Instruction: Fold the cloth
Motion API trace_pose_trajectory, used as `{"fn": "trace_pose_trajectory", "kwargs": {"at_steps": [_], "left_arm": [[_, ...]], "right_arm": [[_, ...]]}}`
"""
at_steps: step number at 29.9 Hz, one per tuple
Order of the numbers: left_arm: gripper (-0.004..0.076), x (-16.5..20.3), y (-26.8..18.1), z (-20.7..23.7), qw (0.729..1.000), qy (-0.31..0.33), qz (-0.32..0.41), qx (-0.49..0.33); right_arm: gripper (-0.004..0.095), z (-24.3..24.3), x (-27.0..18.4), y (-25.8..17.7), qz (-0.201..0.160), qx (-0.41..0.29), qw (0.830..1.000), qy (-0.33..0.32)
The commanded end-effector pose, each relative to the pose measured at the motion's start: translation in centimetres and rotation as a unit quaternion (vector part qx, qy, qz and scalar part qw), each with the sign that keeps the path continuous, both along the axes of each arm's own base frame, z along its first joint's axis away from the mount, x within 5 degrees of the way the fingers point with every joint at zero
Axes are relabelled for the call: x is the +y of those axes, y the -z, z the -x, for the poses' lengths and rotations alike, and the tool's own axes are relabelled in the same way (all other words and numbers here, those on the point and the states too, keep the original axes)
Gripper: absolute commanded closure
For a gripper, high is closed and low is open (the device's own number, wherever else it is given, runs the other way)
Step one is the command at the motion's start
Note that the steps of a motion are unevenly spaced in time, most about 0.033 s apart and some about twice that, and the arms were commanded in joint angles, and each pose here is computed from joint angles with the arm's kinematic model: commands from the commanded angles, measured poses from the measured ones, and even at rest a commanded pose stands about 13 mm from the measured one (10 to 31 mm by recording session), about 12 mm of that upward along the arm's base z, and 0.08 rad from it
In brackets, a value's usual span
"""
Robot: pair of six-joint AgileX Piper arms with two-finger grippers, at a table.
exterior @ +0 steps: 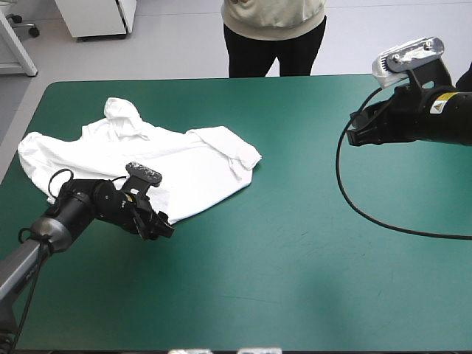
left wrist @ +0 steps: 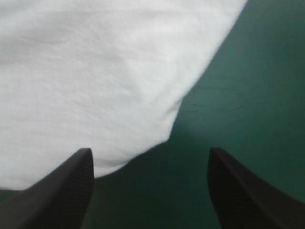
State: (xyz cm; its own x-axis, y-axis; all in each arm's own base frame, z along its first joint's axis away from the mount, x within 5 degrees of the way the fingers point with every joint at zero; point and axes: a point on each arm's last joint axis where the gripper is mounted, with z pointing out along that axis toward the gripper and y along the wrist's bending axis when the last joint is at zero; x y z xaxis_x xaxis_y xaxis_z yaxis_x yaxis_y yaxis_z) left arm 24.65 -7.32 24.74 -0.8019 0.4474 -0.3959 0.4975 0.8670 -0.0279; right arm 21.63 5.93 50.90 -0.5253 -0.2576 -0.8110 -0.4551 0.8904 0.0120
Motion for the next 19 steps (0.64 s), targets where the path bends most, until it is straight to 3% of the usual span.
{"fn": "trace_pose_trajectory", "kwargs": {"at_steps": [1,7,9,11,16,19], "left_arm": [[0.0230,-0.4,0.1,-1.3,1.000,-0.007,0.005,-0.027],[0.0233,-0.6,2.2,-2.4,1.000,-0.008,-0.004,-0.003],[0.0268,-0.7,2.6,-2.6,1.000,-0.008,-0.006,0.002],[0.0362,-0.7,2.8,-2.7,1.000,-0.008,-0.007,0.007],[0.0731,-0.7,2.8,-2.7,1.000,-0.024,-0.001,0.008],[0.0733,-0.7,2.8,-2.7,0.999,-0.032,0.003,0.013]], "right_arm": [[0.0485,0.3,0.0,-0.9,-0.015,-0.023,1.000,-0.002],[0.0485,-0.9,0.2,-0.1,-0.012,-0.007,1.000,-0.002],[0.0485,-1.6,0.3,0.4,-0.009,0.001,1.000,-0.003],[0.0488,-2.5,0.5,0.9,-0.007,0.012,1.000,-0.005],[0.0490,-5.4,1.7,3.0,-0.011,0.046,0.998,-0.036],[0.0490,-7.6,3.0,4.7,-0.005,0.060,0.996,-0.062]]}}
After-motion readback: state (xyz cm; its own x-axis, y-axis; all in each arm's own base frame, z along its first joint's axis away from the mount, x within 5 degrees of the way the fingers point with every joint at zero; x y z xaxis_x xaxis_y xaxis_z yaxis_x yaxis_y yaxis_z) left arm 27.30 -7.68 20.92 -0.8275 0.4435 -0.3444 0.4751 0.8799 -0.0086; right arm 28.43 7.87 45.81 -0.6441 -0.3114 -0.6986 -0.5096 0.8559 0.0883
